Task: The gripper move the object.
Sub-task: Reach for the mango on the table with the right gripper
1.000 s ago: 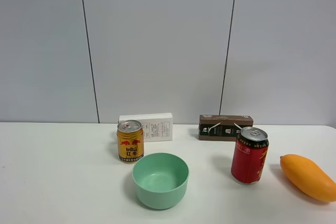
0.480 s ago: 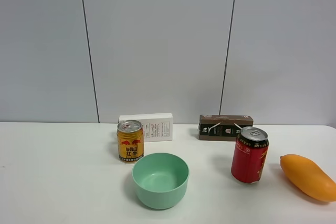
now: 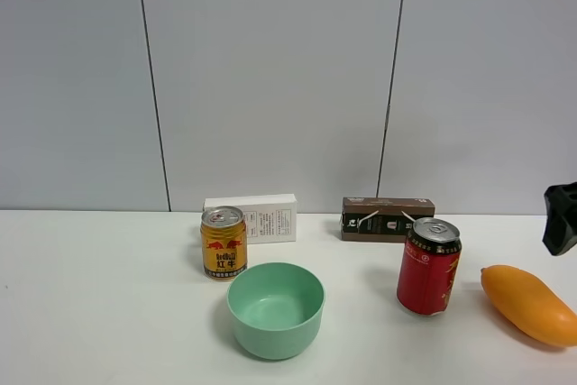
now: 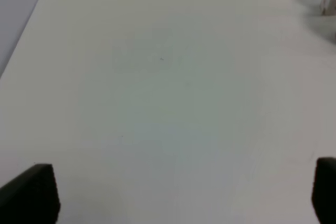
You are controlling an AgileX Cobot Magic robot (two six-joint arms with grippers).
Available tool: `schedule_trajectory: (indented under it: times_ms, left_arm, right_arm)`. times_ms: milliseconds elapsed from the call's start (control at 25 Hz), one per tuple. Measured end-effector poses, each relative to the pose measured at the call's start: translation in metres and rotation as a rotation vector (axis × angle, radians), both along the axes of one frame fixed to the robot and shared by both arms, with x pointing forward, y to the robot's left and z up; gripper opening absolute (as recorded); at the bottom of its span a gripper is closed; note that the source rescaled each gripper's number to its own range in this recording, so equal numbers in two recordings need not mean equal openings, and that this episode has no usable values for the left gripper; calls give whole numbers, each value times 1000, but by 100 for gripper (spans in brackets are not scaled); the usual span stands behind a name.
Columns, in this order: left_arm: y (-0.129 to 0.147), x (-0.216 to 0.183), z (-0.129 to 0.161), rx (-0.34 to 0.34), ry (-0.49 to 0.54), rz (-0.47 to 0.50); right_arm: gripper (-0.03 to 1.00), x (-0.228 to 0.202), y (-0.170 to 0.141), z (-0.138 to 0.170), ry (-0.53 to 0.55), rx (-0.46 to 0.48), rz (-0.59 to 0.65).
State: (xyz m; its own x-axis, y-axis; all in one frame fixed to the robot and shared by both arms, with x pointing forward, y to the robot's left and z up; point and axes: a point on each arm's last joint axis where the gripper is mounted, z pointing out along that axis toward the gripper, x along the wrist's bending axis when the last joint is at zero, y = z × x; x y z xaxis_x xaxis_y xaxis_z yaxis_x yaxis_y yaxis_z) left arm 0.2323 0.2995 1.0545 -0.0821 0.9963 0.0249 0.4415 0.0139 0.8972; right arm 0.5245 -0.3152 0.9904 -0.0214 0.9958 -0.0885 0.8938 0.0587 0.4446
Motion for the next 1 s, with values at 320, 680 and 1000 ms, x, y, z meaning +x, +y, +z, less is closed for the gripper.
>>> schedule_trajectory:
  times_ms: [320, 680, 1000]
  left_arm:
    - [0, 0, 0, 0, 0, 0]
    - [0, 0, 0, 0, 0, 0]
    - [0, 0, 0, 0, 0, 0]
  right_arm:
    - [100, 19, 1, -32, 8, 15, 16]
    - [100, 30, 19, -53, 10, 49, 42]
    - [100, 31, 23, -63, 41, 56, 48]
